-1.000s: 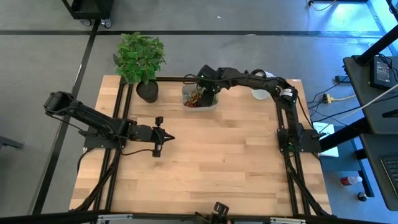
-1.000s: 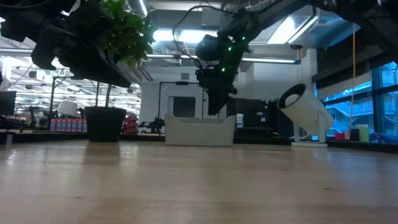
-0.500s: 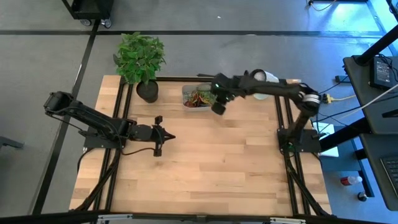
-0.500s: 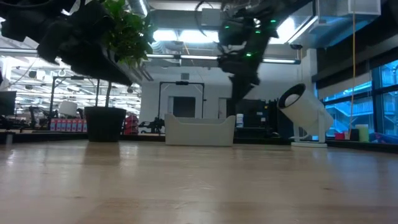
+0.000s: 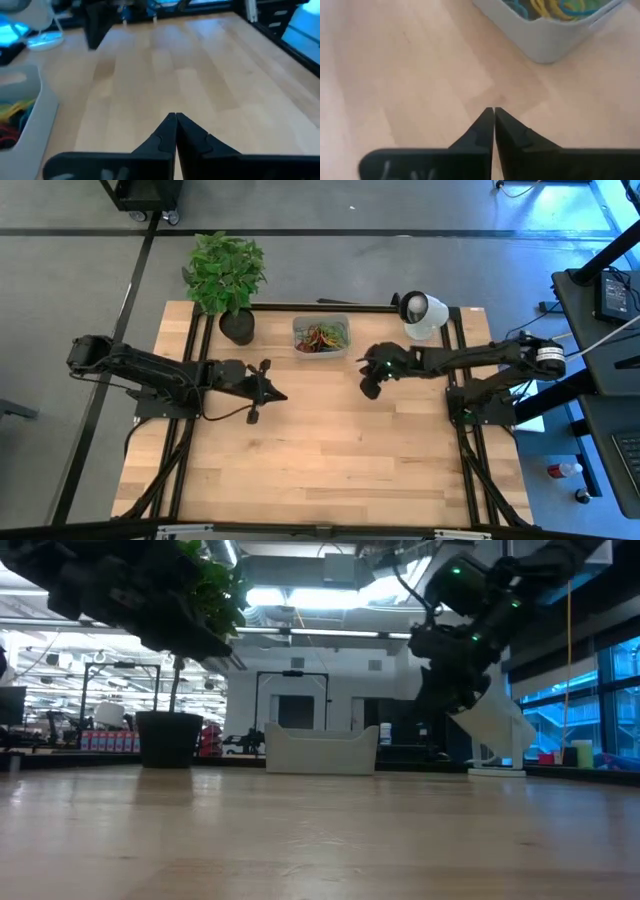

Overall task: Pick and place rubber bands into bin
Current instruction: Return to Home Position

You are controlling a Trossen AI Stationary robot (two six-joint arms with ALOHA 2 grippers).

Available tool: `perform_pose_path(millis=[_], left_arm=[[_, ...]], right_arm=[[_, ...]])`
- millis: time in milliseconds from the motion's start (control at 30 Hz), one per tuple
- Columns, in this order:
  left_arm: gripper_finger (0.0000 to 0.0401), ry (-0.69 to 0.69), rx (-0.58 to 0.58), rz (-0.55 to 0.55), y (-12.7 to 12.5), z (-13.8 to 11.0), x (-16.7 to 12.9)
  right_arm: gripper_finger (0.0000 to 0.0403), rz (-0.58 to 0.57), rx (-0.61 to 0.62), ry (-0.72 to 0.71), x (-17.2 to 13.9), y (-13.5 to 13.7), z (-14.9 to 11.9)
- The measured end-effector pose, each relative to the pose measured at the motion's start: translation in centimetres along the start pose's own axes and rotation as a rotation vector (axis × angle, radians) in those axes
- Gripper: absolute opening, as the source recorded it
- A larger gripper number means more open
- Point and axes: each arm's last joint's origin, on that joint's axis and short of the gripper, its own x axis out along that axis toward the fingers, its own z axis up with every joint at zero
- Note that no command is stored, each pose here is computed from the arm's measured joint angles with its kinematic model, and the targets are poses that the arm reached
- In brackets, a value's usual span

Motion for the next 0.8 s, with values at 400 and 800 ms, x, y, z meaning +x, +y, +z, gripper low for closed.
perform_pose_path(millis=[400, 800], left_arm=[[0.0007, 0.053, -0.148, 0.242, 1.6, -0.4, -1.1], [0.0006, -0.316, -0.145, 0.244, 0.3, -5.5, -5.8]], right_arm=[[0.0005, 0.022, 0.016, 0.033, 0.3, 0.9, -3.0], [0.0016, 0.031, -0.028, 0.01, 0.2, 1.8, -3.3]])
